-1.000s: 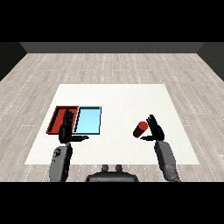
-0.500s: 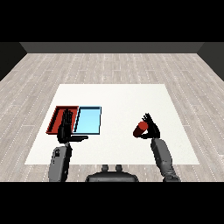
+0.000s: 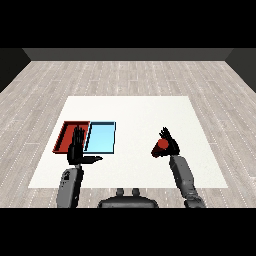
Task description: Pick the red can and put it in the red box
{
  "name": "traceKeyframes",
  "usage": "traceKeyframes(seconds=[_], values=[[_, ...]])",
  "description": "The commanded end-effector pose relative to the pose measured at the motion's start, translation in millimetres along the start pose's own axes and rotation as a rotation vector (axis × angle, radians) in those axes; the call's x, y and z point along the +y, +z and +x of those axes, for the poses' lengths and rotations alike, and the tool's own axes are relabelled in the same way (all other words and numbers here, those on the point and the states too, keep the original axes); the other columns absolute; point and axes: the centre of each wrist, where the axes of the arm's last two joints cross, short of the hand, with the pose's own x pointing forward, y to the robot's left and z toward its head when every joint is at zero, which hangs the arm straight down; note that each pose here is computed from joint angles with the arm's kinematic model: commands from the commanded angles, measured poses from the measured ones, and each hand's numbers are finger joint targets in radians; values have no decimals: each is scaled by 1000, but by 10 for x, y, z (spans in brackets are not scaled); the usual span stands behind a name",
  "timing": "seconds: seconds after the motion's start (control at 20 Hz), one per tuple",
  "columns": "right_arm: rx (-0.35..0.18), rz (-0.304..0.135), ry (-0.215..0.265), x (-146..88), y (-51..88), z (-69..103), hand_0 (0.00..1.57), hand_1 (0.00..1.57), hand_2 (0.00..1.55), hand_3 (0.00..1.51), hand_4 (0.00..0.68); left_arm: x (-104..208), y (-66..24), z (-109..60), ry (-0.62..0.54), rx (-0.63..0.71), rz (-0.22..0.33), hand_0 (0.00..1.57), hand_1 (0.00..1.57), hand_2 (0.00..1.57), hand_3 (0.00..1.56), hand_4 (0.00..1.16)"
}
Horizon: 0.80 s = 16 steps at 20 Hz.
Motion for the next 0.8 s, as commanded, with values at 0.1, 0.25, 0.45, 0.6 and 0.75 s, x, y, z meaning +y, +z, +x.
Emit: traceKeyframes(seconds=[0.1,0.25,0.45,0.6,0.75], values=[[17,-11,-11,-11,-133,-70,0,0,0,0,0,133,24,-68,8,-4,-1,0,0,0,0,0],[35,-7,-8,-15,-113,-98,0,0,0,0,0,137,-24,-92,-7,-27,-3,0,0,0,0,0],[56,-42,81,124,30,-240,0,0,0,0,0,99,150,11,-12,-18,5,0,0,0,0,0],[61,-139,58,322,-231,-206,510,510,670,430,0,-96,99,137,4,-3,-2,0,0,0,0,0],[76,-201,173,270,-188,-108,1462,1462,1459,1423,611,134,87,29,-13,-7,-3,0,0,0,0,0]])
